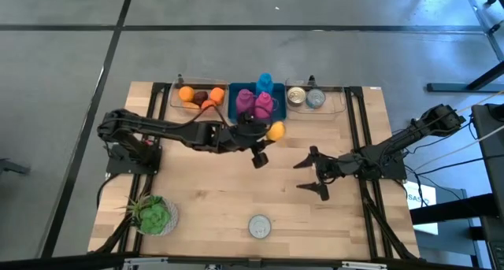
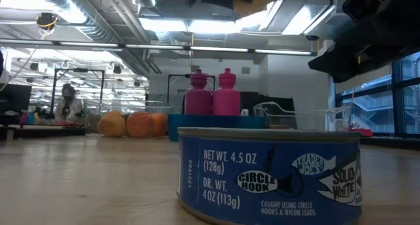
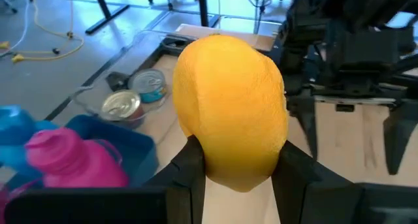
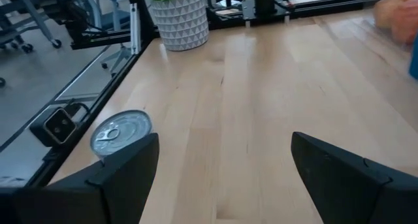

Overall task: Pick & Place Food Item
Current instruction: Put the lemon into the left transparent bin

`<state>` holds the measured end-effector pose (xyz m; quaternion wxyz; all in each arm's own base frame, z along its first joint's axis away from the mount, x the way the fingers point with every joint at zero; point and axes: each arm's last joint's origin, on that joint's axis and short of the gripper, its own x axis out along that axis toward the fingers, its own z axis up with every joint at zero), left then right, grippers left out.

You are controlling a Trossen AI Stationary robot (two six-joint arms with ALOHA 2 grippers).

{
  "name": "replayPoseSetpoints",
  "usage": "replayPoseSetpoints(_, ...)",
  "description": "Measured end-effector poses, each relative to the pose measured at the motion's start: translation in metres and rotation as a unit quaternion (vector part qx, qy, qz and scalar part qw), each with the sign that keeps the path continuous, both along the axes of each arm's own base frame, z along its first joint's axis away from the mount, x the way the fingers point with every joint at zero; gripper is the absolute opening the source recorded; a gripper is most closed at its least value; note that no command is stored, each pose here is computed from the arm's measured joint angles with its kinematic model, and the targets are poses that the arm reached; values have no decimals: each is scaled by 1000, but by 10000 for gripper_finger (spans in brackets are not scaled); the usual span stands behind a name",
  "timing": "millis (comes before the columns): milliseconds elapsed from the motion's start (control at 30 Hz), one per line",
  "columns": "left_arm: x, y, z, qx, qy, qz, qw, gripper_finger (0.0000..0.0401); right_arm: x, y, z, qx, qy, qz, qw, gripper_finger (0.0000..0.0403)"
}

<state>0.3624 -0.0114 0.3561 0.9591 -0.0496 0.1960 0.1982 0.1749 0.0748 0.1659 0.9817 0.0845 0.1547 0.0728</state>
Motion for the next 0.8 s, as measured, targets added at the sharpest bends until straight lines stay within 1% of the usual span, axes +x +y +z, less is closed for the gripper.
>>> replayPoseSetpoints(267,-34,0,26,24,0,40,999,107,0,0,0,0,0,5,1000,345)
replayPoseSetpoints(333,-46,-4,34,32,-5,42,999,107,0,0,0,0,0,5,1000,345)
replayPoseSetpoints(433,-68,-10,37,39,-30,49,998,107,0,0,0,-1,0,5,1000,345)
replayPoseSetpoints(500,-84,-13,33,28,-48,49,997,107,0,0,0,-1,0,4,1000,345)
replayPoseSetpoints(600,-105,-18,20,11,-87,28,996,107,0,0,0,-1,-2,-1,1000,345)
replayPoseSetpoints(700,-123,-20,2,2,-129,6,992,107,1,-1,2,2,-10,-2,1000,345)
replayPoseSetpoints(800,-141,-22,-20,8,-173,-8,985,107,2,-2,3,5,-16,-6,1000,345)
